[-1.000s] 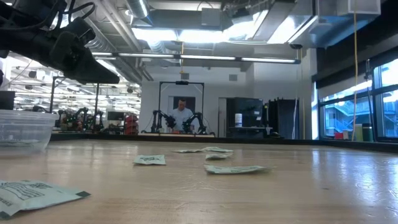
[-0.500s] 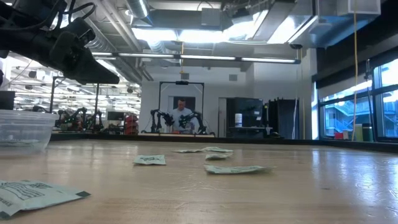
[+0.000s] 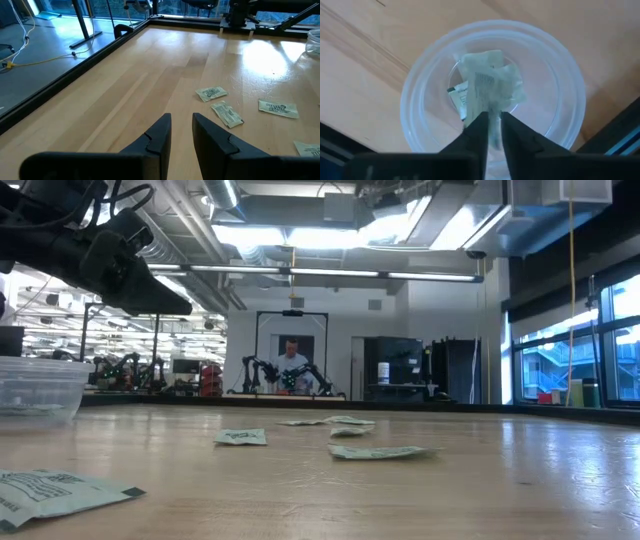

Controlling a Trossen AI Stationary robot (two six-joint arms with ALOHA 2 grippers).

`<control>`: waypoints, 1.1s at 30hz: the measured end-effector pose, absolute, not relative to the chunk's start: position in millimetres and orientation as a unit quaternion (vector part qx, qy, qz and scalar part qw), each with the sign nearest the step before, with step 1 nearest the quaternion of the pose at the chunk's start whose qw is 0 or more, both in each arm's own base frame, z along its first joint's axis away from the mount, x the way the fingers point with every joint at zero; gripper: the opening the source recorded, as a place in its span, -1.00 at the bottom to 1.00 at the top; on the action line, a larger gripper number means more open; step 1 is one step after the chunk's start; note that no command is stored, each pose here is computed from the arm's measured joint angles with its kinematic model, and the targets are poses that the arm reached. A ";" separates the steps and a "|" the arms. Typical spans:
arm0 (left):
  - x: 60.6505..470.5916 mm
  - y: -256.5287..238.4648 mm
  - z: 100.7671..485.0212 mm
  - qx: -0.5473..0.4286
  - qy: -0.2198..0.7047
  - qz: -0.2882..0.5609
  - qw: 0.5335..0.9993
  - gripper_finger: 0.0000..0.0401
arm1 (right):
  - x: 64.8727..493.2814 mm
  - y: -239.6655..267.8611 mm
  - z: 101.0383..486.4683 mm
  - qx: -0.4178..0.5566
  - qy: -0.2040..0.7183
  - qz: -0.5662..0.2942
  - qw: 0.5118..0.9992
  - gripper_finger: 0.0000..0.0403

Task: Pick and place items into bin
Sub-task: Put the green stevia packet into the right transparent bin, then put the green stevia packet into the left transparent bin

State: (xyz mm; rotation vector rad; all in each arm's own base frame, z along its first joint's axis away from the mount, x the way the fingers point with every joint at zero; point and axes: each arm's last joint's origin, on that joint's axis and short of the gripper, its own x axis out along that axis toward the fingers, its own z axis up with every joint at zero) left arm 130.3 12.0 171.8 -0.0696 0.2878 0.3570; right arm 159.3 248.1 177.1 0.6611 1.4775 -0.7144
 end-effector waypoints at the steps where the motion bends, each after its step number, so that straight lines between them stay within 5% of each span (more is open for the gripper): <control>1: 130.4 11.9 171.8 -0.034 0.143 0.177 0.973 -0.64 | 159.2 248.2 177.1 0.289 0.647 -0.312 0.632 -0.66; 10: 133.4 8.7 179.6 -0.041 0.108 0.117 0.986 -0.64 | 154.4 236.0 196.1 0.289 0.636 -0.318 0.641 -0.35; 23: 182.8 4.0 206.0 -0.016 0.181 0.018 0.983 -0.64 | 134.3 168.0 274.0 0.188 0.443 -0.273 0.833 -0.34; 33: 242.9 -36.0 209.0 0.050 0.270 -0.139 0.951 -0.64 | 159.0 139.4 286.5 0.079 0.385 -0.265 0.881 -0.34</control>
